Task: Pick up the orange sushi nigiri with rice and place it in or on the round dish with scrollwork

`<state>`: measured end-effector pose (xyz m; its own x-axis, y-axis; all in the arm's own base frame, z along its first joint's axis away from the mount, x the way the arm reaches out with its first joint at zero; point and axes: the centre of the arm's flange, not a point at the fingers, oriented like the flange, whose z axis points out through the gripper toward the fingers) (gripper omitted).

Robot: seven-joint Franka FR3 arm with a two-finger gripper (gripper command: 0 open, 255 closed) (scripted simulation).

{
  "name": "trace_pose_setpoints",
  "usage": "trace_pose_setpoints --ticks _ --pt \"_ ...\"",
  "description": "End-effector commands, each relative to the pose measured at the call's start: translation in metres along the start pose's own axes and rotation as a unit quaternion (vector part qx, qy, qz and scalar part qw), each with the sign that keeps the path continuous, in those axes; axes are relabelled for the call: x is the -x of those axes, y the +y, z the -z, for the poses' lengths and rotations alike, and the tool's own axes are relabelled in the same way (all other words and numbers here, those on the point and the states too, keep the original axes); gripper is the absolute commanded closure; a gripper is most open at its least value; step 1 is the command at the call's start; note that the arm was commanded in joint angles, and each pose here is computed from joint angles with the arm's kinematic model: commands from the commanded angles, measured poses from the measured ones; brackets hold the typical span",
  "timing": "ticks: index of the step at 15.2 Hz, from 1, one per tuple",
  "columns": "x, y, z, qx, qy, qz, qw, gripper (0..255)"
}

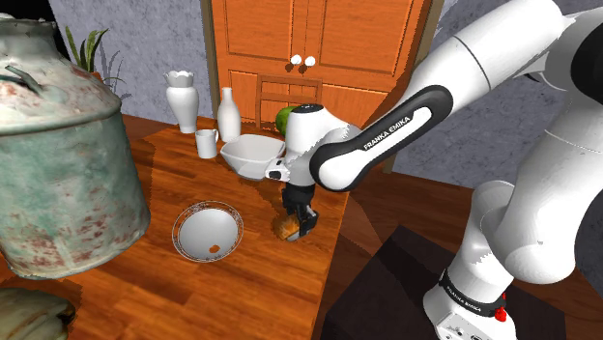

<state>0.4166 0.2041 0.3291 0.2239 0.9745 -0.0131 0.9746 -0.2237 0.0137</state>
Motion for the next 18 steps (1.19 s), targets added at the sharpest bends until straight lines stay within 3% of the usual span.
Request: trace_pose_setpoints --ticks 1,18 --pt "0.000 0.000 0.007 -0.001 -0.001 0.000 1.0000 255" --pt "0.002 0.001 0.097 -0.001 -0.001 0.000 1.0000 255"
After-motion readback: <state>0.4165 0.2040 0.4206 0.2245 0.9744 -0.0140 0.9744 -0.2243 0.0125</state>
